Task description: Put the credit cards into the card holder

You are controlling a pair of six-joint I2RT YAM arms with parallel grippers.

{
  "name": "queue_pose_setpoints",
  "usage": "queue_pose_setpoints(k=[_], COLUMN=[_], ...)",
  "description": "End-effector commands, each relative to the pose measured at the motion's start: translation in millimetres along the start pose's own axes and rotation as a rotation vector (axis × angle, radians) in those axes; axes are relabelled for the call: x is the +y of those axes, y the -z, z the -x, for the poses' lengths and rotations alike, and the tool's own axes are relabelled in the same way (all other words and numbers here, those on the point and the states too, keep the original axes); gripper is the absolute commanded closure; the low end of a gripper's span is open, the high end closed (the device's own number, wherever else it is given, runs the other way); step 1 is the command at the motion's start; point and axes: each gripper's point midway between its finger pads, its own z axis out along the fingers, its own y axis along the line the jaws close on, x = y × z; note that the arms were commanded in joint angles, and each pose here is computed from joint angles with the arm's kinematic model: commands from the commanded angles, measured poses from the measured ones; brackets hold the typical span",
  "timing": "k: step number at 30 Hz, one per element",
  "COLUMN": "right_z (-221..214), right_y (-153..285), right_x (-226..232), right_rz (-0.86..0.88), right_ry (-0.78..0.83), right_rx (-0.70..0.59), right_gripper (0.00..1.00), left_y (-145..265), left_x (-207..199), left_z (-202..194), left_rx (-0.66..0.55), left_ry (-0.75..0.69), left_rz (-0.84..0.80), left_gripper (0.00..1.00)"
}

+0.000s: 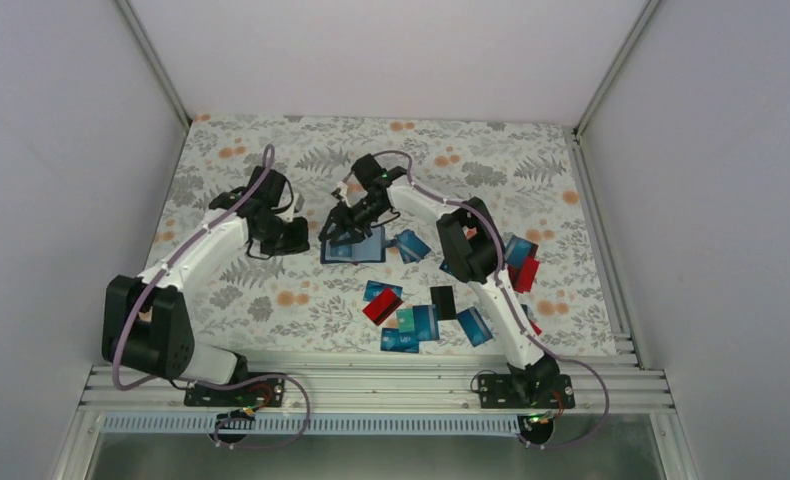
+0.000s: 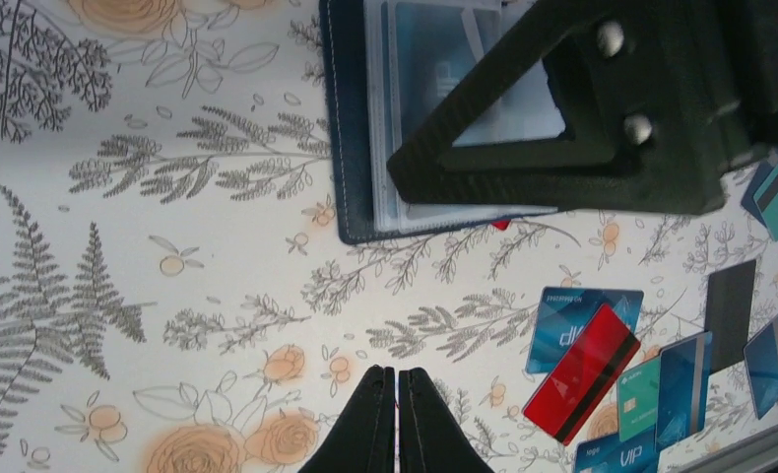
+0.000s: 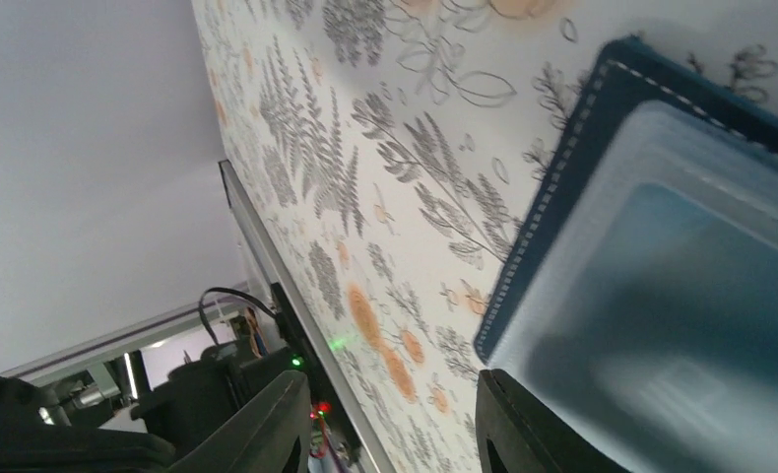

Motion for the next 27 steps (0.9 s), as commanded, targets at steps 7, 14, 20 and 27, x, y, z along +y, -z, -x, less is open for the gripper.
queue_pose_setpoints(k=[7, 14, 20, 27], right_z=[-7, -40, -46, -45], right_y=[60, 90, 93, 98], right_x=[53, -14, -42, -65], right_rz=[-0.094, -0.241, -0.323, -0.362], right_ry=[0.122, -0.031, -0.074, -0.102], right_rx=[-0.155, -0.239, -0.244, -0.246], right_gripper=[0.53, 0.52, 0.5, 0.49], left_y=[2, -10, -30, -58], left_x=[-6, -25, -49, -65], left_z=[-22, -14, 5, 19], left_rx=[-0.014, -0.005, 0.02, 0.052], left_ry=[-0.044, -0.087, -0.133, -0.168], left_rz=[-0.089, -0.159, -0.177, -0.136], left_gripper=[0.94, 0.93, 0.93, 0.86])
